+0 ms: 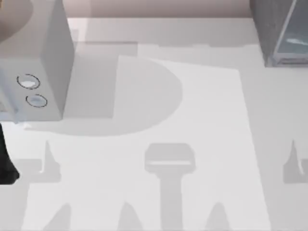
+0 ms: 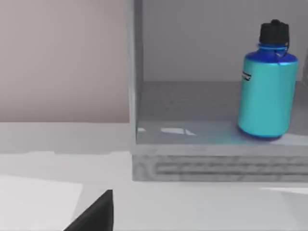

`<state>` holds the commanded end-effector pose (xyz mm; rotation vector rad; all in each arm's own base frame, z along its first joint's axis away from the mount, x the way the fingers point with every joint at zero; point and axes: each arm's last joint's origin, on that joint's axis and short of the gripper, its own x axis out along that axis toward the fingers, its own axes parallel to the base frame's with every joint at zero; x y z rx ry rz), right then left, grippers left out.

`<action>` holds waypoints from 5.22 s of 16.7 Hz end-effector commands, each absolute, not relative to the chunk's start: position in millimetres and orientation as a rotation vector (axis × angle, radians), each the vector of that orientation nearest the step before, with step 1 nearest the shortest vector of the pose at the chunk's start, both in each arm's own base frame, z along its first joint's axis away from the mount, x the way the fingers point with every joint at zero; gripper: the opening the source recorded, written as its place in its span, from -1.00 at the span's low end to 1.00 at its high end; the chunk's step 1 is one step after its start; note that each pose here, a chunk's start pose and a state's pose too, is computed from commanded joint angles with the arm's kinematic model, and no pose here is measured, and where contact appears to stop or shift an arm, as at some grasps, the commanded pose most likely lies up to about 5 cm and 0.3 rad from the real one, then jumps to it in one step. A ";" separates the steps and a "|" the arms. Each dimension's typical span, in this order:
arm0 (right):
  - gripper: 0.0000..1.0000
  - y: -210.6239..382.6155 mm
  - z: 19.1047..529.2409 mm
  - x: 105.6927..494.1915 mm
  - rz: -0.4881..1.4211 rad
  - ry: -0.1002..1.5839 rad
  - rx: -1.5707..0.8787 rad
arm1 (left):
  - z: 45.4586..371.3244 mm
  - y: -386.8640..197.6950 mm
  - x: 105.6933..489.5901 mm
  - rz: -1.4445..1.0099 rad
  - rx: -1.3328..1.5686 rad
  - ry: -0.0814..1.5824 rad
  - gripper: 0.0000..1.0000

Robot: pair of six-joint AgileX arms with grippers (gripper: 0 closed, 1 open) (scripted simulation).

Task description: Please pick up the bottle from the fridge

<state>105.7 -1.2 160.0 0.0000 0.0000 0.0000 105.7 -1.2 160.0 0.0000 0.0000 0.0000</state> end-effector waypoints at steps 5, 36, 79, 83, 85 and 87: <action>1.00 -3.0 165.8 108.7 0.000 -0.015 -0.002 | 160.0 -1.2 105.7 0.000 0.000 0.000 1.00; 1.00 -103.4 108.5 213.7 0.002 0.005 0.002 | 160.0 -1.2 105.7 0.000 0.000 0.000 1.00; -0.66 -109.9 103.6 449.6 -0.010 -0.004 -0.010 | 160.0 -1.2 105.7 0.000 0.000 0.000 1.00; -1.00 -109.9 103.6 449.6 -0.010 -0.004 -0.010 | 160.0 -1.2 105.7 0.000 0.000 0.000 1.00; -1.00 -109.9 103.6 449.6 -0.010 -0.004 -0.010 | 160.0 -1.2 105.7 0.000 0.000 0.000 1.00; -1.00 -109.9 103.6 449.6 -0.010 -0.004 -0.010 | 160.0 -1.2 105.7 0.000 0.000 0.000 1.00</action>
